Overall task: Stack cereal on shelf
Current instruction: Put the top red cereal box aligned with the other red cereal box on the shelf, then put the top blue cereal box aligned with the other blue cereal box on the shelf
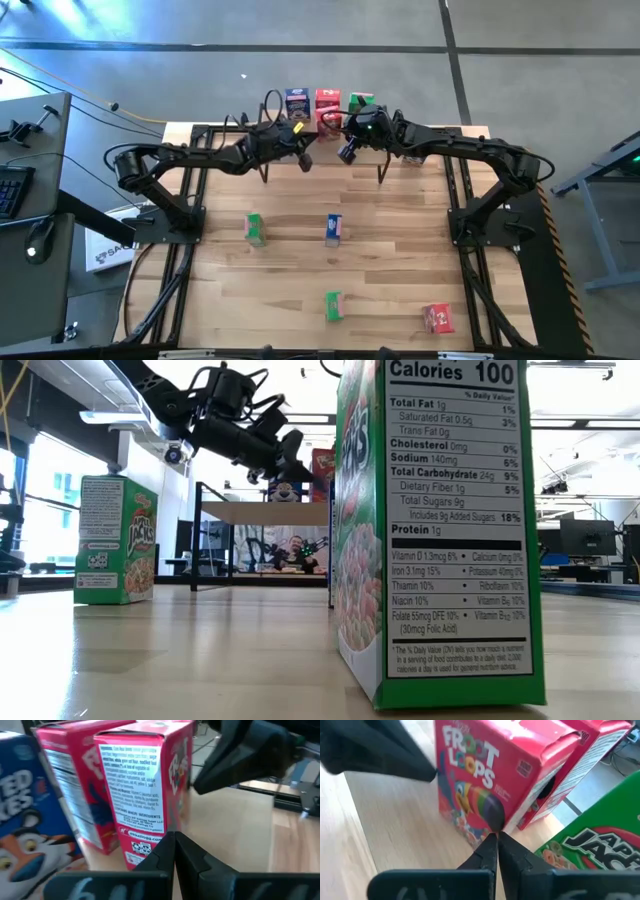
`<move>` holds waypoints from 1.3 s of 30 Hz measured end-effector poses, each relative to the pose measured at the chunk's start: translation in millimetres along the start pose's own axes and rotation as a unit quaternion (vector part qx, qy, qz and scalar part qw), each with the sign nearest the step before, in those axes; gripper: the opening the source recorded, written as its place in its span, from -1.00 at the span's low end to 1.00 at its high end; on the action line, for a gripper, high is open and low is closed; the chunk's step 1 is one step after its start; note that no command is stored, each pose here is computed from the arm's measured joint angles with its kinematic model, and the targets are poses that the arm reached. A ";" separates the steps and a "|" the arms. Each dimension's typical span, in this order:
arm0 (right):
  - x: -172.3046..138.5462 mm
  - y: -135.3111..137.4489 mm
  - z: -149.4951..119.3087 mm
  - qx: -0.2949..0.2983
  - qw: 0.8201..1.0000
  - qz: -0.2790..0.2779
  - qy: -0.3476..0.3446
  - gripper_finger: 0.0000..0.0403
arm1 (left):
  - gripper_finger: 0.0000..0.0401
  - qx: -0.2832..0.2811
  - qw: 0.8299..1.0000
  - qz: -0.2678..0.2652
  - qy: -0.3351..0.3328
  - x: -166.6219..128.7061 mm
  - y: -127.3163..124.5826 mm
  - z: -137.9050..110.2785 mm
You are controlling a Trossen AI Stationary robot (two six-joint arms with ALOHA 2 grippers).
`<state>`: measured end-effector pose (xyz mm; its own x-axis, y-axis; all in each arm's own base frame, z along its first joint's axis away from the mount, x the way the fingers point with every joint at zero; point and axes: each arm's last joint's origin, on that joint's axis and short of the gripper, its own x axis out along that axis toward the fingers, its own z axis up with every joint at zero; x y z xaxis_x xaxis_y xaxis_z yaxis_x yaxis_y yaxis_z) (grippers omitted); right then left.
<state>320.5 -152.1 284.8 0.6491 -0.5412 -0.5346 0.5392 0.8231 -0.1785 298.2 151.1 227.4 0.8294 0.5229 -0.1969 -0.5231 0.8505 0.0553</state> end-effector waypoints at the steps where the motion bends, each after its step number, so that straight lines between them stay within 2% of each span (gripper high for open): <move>1: 0.0 0.2 0.0 0.002 1.000 0.001 0.000 -1.00 | -1.00 -0.001 1.000 0.003 -0.001 0.2 2.0 0.2; 9: 0.0 0.9 -0.1 0.007 1.000 0.015 0.000 -1.00 | -1.00 -0.004 1.000 0.012 -0.001 0.8 10.3 0.0; 16: 0.7 -4.3 5.5 0.008 0.999 0.010 -0.029 -1.00 | -1.00 -0.003 1.000 0.008 -0.001 0.8 9.4 -0.1; 28: 2.9 -15.9 5.9 0.009 0.999 -0.003 -0.034 -1.00 | -1.00 -0.006 1.000 0.008 0.000 0.8 9.4 -0.3; 34: -6.0 -8.4 14.1 -0.016 0.999 0.008 -0.035 -1.00 | -1.00 -0.016 0.999 -0.048 -0.011 -3.1 6.2 5.3; 39: -37.3 5.4 23.6 -0.060 0.997 0.037 -0.005 -1.00 | -1.00 -0.029 0.995 -0.086 -0.027 -18.7 4.9 -0.2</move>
<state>311.8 -131.5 323.3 0.6903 -0.4791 -0.5422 0.4216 0.8754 -0.2366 280.1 145.4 231.2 0.9165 0.3728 -0.1452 -0.3808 0.9241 -0.0308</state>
